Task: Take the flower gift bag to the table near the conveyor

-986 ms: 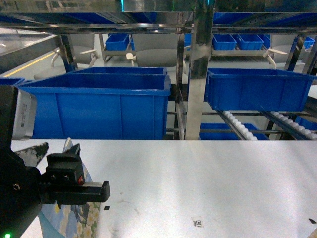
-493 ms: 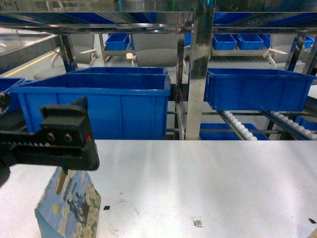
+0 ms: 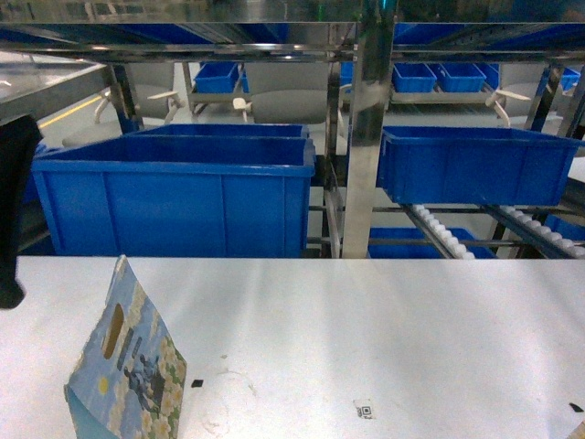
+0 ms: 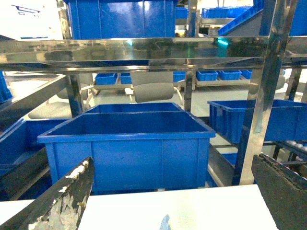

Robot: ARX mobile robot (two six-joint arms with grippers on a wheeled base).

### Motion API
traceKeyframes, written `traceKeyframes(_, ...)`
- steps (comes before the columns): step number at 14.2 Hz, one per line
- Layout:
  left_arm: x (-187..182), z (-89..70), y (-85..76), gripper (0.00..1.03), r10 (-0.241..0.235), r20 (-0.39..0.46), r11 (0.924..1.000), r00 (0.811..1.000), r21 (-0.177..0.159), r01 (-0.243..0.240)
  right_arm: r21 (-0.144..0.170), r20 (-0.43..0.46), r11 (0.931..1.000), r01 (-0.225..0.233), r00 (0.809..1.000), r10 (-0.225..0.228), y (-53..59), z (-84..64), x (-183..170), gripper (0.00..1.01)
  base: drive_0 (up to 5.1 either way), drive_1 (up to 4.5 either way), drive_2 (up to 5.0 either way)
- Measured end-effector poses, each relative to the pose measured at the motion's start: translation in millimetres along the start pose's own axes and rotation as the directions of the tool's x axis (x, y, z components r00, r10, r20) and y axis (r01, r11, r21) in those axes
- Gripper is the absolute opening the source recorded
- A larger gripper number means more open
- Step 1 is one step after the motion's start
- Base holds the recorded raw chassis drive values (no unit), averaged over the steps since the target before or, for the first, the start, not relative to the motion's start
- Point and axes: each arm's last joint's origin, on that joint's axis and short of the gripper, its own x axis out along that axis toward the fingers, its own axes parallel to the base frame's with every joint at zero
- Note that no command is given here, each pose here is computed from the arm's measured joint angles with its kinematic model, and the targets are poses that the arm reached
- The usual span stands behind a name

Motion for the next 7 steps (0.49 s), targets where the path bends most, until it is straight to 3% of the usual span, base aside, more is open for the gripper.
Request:
traceKeyframes(2, -18.0, -5.6, 13.1, 0.98, 0.013, -0.043, 0.9997, 0.999, 0.021, -0.012, 0.000, 0.000, 1.0000, 0.000, 1.000, 0.000, 0.0, 0.0, 0.0, 0.98, 0.0, 0.00, 0.0)
traceKeyframes(4, -29.9, 4.3, 20.8, 0.98, 0.021, -0.025, 0.9995, 0.999, 0.024, -0.021, 0.000, 0.000, 1.0000, 0.000, 1.000, 0.000, 0.0, 0.0, 0.0, 0.98, 0.0, 0.00, 0.0)
traceKeyframes(6, -47.1, 2.0, 30.5, 0.98, 0.068, -0.068, 0.9967, 0.995, 0.049, -0.065, 0.000, 0.000, 1.0000, 0.000, 1.000, 0.000, 0.0, 0.0, 0.0, 0.98, 0.0, 0.00, 0.0)
traceKeyframes(7, -50.4, 3.0, 31.9, 0.98, 0.065, -0.061, 0.9970, 0.996, 0.046, -0.063, 0.000, 0.000, 1.0000, 0.000, 1.000, 0.000, 0.0, 0.0, 0.0, 0.98, 0.0, 0.00, 0.0)
